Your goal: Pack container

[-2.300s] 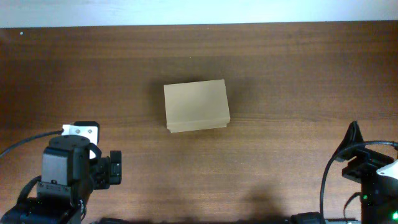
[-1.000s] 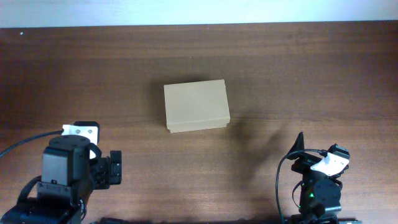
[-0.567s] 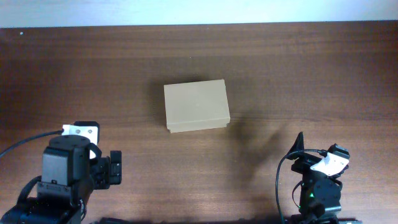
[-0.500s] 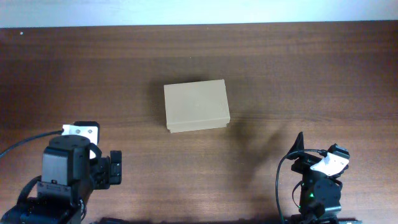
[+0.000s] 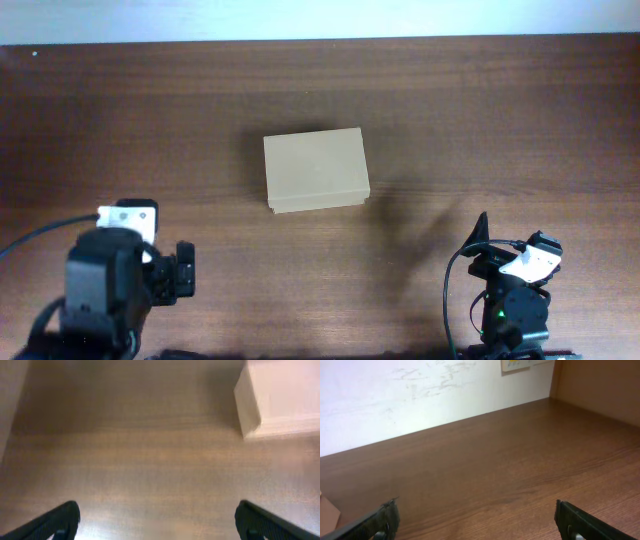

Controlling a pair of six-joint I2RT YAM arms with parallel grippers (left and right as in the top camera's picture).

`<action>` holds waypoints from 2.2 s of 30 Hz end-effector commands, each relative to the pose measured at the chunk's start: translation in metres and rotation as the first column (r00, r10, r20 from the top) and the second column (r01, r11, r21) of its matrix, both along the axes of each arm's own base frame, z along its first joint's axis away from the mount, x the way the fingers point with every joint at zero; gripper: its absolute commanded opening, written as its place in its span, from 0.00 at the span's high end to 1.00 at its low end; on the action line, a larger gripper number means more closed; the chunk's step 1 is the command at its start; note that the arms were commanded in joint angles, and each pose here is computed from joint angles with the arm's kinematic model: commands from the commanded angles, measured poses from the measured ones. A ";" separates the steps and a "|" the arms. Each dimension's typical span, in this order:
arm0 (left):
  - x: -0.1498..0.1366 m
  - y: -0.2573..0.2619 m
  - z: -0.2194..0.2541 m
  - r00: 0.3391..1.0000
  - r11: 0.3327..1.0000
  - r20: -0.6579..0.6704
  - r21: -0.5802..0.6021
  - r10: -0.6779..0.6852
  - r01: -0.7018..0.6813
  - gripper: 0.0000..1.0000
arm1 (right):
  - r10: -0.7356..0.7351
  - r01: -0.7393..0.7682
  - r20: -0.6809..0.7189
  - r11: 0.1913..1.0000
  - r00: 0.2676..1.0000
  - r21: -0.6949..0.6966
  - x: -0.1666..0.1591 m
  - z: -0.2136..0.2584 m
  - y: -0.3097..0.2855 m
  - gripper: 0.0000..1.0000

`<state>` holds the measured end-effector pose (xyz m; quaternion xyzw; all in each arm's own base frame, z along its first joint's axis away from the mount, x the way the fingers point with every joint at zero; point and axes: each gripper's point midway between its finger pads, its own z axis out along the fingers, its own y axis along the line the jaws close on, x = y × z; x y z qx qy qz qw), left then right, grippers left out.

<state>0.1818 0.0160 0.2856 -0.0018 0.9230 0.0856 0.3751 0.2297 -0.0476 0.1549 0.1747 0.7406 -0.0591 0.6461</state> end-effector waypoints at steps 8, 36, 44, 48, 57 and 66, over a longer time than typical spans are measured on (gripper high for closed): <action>0.033 0.004 0.024 0.781 0.996 0.621 -0.087 0.067 -0.017 0.00 | 0.000 0.000 0.009 1.000 1.000 0.010 0.000 -0.001 0.000 0.01; 0.060 0.017 -0.100 0.648 0.990 0.749 -0.120 0.136 -0.070 0.00 | 0.000 0.000 0.009 1.000 1.000 0.010 0.000 -0.001 0.000 0.01; 0.059 0.017 -0.122 0.715 0.991 0.687 -0.104 0.129 -0.080 0.00 | 0.000 0.000 0.009 1.000 1.000 0.010 0.000 -0.001 0.000 0.01; 0.059 0.017 -0.122 0.715 0.991 0.687 -0.104 0.130 -0.080 0.00 | 0.000 0.000 0.009 1.000 1.000 0.010 0.000 -0.001 0.000 0.01; 0.059 0.017 -0.122 0.715 0.991 0.687 -0.104 0.130 -0.080 0.00 | 0.000 0.000 0.009 1.000 1.000 0.010 0.000 -0.001 0.000 0.01; 0.059 0.017 -0.122 0.715 0.991 0.687 -0.104 0.129 -0.080 0.01 | 0.000 0.000 0.009 1.000 1.000 0.010 0.000 -0.001 0.000 0.01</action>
